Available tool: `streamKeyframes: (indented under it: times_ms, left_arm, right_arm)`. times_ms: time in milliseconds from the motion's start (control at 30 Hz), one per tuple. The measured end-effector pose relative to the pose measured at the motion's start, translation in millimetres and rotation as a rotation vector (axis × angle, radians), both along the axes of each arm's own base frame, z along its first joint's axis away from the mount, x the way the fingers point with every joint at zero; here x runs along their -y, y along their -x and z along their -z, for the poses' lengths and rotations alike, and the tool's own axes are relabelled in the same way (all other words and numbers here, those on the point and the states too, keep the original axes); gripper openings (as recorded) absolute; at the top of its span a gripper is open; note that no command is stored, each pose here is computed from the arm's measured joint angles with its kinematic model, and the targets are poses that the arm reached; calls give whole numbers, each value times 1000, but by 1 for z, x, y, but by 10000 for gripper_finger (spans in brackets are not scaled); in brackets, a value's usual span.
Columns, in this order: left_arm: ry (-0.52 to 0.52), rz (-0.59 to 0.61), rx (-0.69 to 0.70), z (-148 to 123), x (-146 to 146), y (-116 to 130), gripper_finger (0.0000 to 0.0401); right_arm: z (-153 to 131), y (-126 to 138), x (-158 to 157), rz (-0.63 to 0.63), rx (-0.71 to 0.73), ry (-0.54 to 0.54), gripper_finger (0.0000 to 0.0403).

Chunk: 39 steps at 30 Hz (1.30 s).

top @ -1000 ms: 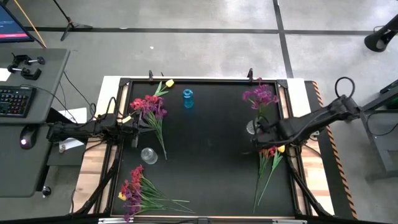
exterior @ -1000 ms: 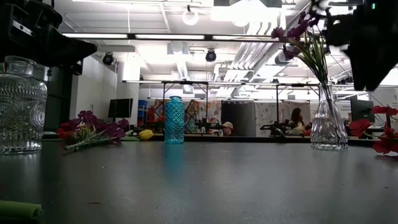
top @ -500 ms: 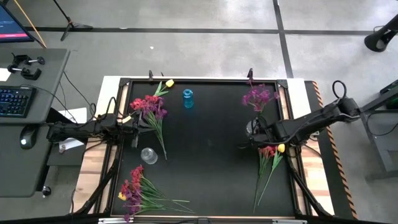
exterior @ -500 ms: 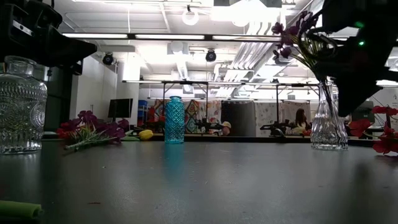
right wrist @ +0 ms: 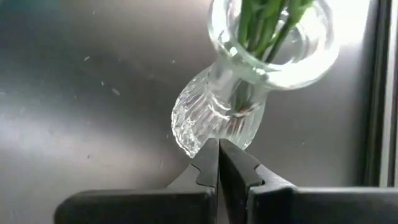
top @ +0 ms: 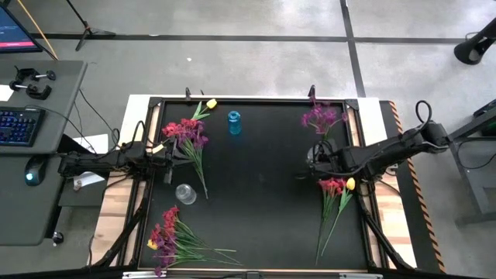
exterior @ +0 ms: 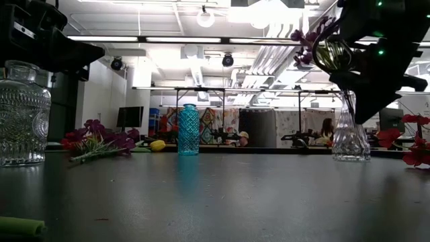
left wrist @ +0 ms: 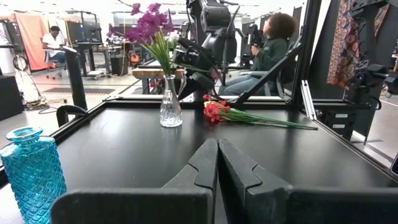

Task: Sort flowers into vase by color
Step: Adjust the right transparent vase on the table, then put the top violet flowers into the right transparent vase

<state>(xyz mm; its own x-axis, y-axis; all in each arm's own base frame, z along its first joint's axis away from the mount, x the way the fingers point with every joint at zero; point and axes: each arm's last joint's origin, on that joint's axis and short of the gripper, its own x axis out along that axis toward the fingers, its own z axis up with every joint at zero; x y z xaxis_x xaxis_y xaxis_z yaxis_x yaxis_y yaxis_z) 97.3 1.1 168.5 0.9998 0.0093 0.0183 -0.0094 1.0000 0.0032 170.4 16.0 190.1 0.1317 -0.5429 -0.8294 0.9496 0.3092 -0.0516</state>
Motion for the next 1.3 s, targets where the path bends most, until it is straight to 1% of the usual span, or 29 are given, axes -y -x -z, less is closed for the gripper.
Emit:
streamKeyframes:
  times_ms: [367,633,833,933,1067,1300]
  left_arm:
    - [0,0,0,0,0,0,0]
    - [0,0,0,0,0,0,0]
    - [0,0,0,0,0,0,0]
    - [0,0,0,0,0,0,0]
    - [0,0,0,0,0,0,0]
    - [0,0,0,0,0,0,0]
  right_arm:
    - [-1,-3,17,6,-30,56,0]
    - [-2,-9,32,2,-25,115,0]
    - [-4,-14,39,-19,-10,103,0]
    - [-12,-22,35,-91,29,49,0]
    - [-27,-33,24,-244,55,-48,0]
    - [-50,-46,-1,-469,168,-349,0]
